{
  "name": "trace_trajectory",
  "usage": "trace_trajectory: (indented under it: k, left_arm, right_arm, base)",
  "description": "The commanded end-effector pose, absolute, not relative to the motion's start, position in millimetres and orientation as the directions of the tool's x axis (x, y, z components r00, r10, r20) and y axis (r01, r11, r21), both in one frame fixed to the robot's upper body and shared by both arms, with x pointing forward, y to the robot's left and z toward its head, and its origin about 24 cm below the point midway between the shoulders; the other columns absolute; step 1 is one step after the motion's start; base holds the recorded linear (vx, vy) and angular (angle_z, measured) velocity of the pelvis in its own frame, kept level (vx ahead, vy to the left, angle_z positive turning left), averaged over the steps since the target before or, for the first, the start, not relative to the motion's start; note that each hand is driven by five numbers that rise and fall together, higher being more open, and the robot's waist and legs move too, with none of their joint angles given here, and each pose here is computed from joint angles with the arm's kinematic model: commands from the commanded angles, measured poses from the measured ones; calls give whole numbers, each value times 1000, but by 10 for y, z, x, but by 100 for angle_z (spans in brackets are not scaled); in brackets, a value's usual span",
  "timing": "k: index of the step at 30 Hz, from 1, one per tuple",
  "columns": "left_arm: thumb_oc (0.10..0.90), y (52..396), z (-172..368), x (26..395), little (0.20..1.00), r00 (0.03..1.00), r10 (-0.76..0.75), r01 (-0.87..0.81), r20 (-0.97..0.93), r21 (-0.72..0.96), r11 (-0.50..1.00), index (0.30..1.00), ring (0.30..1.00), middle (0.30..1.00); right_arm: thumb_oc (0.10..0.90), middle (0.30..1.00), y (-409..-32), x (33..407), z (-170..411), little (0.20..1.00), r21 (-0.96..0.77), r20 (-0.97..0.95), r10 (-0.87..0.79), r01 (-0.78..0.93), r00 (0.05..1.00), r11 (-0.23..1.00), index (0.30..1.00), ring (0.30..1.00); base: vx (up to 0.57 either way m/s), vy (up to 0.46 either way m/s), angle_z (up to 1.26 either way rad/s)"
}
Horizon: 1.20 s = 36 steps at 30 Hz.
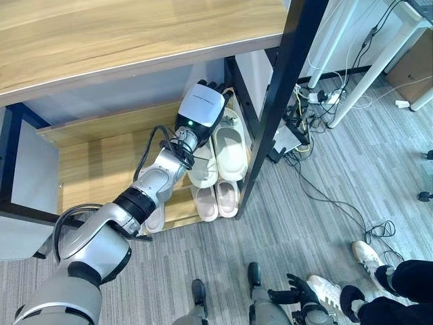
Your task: Arrange the slippers neatly on the shoe rack.
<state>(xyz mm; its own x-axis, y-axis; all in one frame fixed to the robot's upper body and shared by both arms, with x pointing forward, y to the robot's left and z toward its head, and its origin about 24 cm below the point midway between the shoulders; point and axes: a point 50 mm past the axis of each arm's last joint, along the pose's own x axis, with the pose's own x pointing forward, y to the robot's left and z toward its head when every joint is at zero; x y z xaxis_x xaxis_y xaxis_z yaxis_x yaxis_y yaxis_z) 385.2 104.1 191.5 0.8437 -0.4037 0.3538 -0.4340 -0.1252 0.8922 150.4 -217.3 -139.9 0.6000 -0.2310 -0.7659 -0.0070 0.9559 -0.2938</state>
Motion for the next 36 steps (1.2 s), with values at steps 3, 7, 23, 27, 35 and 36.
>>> trace_trajectory:
  k: [3, 7, 23, 27, 35, 36]
  left_arm:
    - [800, 1025, 2520, 3855, 900, 742, -394, -612, 542, 788, -70, 900, 900, 900]
    - [800, 1054, 2478, 3863, 900, 749, -391, -608, 536, 789, -83, 900, 900, 900]
    - [800, 1081, 2456, 3870, 900, 753, -388, -604, 532, 792, -88, 900, 900, 900]
    - [800, 1097, 2460, 3872, 900, 754, -386, -606, 532, 790, -95, 900, 900, 900]
    - [800, 1008, 2523, 3950, 900, 741, -426, -634, 519, 749, -192, 900, 900, 900]
    - [800, 991, 2537, 3959, 900, 741, -425, -635, 520, 748, -191, 900, 900, 900]
  right_arm:
    - [800, 900, -2166, 1396, -1452, 900, -261, -794, -223, 14, 565, 965, 900, 900]
    - [800, 900, -2152, 1394, -1457, 900, -255, -797, -215, 8, 564, 967, 900, 900]
    - [800, 900, -2184, 1403, -1448, 900, -260, -793, -226, 22, 565, 965, 900, 900]
    - [800, 900, -2195, 1417, -1442, 900, -263, -791, -229, 22, 568, 964, 900, 900]
    - [800, 900, -2254, 1453, -1413, 900, -299, -773, -242, -1, 586, 954, 900, 900]
    - [800, 900, -2252, 1458, -1411, 900, -302, -771, -242, -3, 589, 953, 900, 900]
  base:
    - [0, 0, 0]
    - [0, 0, 0]
    - [0, 0, 0]
    - [0, 0, 0]
    - [4, 0, 0]
    - [0, 0, 0]
